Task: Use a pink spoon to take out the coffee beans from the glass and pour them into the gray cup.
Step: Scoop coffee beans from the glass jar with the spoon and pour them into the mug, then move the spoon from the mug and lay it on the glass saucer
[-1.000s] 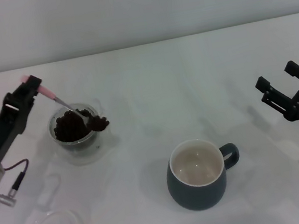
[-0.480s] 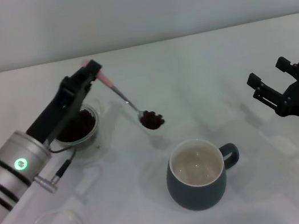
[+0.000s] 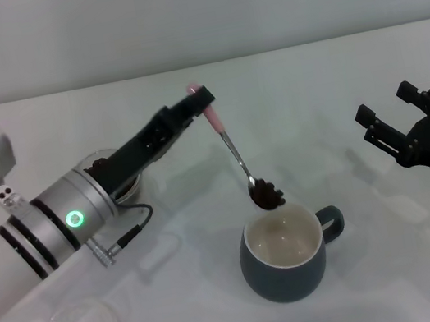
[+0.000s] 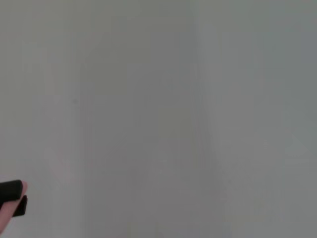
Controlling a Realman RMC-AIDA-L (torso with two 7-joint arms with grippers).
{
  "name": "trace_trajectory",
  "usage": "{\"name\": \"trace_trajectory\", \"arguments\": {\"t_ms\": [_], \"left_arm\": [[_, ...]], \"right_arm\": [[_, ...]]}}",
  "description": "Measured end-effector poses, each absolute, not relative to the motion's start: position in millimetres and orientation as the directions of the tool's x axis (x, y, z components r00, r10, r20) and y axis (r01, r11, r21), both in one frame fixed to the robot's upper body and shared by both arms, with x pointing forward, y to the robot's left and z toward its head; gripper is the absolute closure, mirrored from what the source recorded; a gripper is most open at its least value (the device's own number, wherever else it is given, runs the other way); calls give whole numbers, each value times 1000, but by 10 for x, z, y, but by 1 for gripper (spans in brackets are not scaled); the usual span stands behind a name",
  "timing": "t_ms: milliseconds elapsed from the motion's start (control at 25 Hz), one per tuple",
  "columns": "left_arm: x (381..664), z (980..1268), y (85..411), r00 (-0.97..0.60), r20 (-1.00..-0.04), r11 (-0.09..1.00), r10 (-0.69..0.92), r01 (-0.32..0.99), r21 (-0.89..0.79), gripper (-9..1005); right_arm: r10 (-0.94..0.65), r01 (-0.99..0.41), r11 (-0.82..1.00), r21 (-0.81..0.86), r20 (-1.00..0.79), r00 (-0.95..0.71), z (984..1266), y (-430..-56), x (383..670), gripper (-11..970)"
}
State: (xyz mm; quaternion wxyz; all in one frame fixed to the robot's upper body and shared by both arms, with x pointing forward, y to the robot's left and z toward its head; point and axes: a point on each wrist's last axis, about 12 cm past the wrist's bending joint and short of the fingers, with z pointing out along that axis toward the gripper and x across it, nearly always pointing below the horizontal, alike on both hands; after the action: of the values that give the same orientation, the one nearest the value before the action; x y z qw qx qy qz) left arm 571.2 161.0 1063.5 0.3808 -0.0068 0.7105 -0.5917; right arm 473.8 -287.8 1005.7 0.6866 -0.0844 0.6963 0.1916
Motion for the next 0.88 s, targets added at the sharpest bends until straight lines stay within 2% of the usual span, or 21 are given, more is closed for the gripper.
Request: {"name": "trace_trajectory", "arguments": {"t_ms": [360, 560, 880], "left_arm": [[5787, 10699, 1623, -658, -686, 368, -311, 582, -725, 864], [5805, 10746, 1564, -623, -751, 365, -220, 661, -656, 862], [5747, 10843, 1486, -458, -877, 306, -144, 822, -480, 863]], "right_arm": [[154, -376, 913, 162, -987, -52, 10040, -2879, 4704, 107], [155, -376, 912, 164, -986, -56, 10031, -2876, 4688, 107], [162, -375, 910, 175, -985, -64, 10016, -2864, 4658, 107]]}}
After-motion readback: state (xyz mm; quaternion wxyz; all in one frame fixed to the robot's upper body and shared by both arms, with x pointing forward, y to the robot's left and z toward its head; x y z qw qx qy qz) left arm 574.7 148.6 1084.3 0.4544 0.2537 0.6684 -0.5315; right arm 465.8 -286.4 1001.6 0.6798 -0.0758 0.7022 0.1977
